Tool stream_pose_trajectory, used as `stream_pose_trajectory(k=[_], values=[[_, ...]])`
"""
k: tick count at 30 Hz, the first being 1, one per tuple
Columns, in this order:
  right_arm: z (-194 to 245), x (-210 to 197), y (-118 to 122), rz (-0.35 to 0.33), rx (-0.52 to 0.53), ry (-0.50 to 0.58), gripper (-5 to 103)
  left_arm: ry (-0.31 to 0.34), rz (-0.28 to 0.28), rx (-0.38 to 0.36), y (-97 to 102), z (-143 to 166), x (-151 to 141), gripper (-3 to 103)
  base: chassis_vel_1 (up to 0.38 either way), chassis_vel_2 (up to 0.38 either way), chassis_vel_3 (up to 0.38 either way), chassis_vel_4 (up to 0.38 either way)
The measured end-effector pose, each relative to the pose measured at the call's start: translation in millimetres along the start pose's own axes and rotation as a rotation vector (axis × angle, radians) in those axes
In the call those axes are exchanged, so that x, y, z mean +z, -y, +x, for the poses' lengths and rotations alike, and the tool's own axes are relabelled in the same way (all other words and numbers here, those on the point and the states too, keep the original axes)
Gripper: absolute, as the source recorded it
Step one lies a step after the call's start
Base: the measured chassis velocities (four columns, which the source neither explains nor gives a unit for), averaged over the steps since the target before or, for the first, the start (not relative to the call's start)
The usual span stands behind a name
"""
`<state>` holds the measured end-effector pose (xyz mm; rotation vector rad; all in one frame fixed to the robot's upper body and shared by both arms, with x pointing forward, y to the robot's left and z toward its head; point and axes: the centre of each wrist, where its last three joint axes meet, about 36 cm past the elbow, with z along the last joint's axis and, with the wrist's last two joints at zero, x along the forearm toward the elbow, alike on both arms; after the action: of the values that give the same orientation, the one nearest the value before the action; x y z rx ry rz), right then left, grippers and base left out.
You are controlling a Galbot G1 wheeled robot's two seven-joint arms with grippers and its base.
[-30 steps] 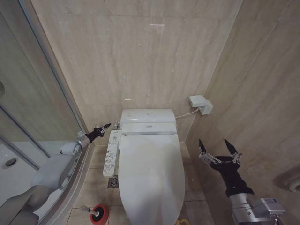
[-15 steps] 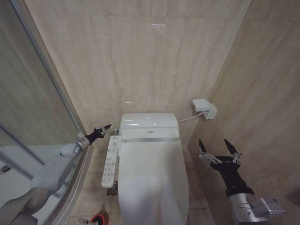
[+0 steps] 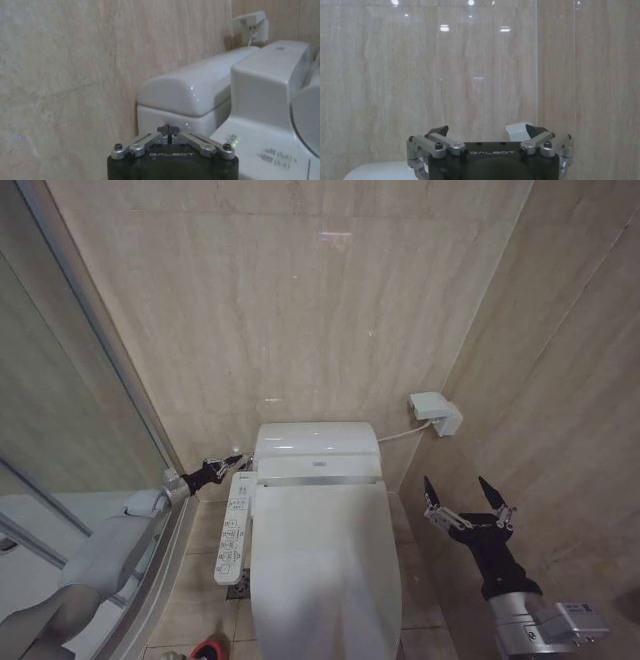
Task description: Open the toilet lid, clean the toilet bowl with a toilet brush, close the toilet lid, and flush.
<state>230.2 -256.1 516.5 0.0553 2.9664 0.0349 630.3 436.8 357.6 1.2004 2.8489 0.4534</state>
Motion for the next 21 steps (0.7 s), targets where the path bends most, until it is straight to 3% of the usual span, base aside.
stream_pose_trajectory(k=[7, 21], values=[[0, 0, 0, 0.000, 0.000, 0.000, 100, -0.043, -0.010, 0.022, -6.1, 3, 2, 0, 0.000, 0.000, 0.000, 0.000], [0, 0, 0, 0.000, 0.000, 0.000, 100, -0.101, -0.017, 0.074, 8.3, -14, 10, 0, 0.000, 0.000, 0.000, 0.000]])
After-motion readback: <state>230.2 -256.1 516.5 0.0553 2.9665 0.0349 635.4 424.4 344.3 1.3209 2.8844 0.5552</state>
